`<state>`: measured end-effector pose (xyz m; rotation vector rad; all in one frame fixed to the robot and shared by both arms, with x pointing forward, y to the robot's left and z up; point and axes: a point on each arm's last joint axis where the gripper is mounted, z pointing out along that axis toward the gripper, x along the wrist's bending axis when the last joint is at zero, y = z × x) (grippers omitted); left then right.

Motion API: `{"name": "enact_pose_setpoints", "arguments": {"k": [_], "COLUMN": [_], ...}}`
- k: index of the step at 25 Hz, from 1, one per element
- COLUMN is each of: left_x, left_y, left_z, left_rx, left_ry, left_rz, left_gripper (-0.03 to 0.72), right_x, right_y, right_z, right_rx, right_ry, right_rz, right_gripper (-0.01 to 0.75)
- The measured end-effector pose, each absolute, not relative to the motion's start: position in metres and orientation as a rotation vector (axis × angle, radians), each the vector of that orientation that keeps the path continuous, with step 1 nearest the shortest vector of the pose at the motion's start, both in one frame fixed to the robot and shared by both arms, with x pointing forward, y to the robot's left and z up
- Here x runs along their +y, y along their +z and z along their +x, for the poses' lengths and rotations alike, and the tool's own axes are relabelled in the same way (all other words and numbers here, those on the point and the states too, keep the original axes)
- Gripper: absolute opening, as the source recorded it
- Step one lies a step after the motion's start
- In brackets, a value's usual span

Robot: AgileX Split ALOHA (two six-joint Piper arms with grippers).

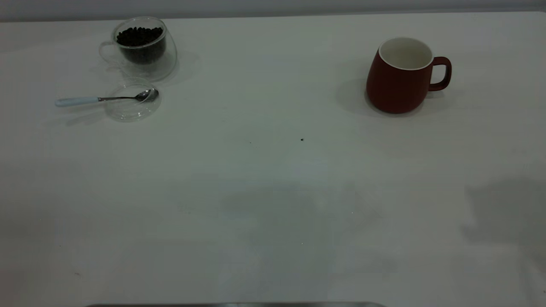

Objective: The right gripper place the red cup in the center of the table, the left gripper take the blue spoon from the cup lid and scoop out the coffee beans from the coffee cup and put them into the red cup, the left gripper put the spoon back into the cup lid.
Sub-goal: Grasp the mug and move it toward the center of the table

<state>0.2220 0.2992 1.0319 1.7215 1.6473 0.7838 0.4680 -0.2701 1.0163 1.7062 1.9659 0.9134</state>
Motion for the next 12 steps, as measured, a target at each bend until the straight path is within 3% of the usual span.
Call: {"name": "enact_pose_setpoints", "arguments": {"k": [12], "left_x": [0.299], "left_y": [1.032], "left_z": [0.222], "left_rx": [1.646], "left_ry": [0.785], "left_rz": [1.724], "left_gripper": [0.501], "right_x": [-0.258], "right_y": [0.971], "right_z": [0.581], "right_rx": [2.023], "right_ry": [0.9], "right_rz": [1.97], "right_gripper": [0.573]}}
